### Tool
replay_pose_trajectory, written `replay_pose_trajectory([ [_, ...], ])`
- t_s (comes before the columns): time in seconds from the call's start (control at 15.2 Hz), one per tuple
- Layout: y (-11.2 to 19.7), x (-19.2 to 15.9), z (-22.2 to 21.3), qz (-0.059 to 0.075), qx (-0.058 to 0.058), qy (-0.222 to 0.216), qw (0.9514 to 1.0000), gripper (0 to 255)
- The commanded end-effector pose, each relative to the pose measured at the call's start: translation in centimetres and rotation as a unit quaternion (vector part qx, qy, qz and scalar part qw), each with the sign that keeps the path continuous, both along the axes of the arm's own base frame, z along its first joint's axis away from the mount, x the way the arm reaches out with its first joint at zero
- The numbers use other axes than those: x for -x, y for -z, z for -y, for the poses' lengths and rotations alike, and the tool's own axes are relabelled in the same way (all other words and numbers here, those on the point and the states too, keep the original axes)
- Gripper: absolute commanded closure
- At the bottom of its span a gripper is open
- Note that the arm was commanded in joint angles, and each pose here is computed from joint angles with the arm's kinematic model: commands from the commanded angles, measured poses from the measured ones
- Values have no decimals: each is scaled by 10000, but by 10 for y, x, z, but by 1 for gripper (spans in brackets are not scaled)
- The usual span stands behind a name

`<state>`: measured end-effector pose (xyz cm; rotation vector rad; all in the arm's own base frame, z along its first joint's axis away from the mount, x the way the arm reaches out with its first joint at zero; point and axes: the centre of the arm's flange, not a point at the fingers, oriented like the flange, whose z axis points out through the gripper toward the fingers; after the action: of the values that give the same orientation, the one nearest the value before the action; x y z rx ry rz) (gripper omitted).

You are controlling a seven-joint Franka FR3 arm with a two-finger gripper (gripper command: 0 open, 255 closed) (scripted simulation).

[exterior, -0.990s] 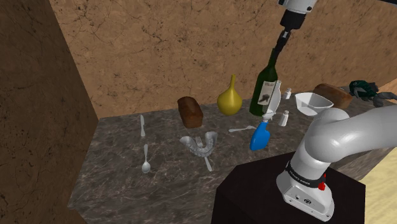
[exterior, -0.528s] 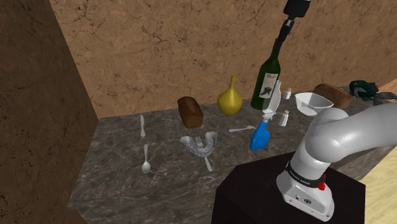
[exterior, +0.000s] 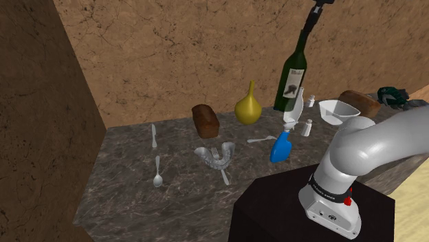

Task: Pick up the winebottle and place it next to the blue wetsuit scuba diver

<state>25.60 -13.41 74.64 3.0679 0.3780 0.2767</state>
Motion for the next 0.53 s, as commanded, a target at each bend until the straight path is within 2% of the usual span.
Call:
replay_pose_trajectory([
  [0.0, -11, -1, 1, 1, 1, 0, 10000, 255],
  [0.46, -48, -1, 1, 1, 1, 0, 10000, 255],
])
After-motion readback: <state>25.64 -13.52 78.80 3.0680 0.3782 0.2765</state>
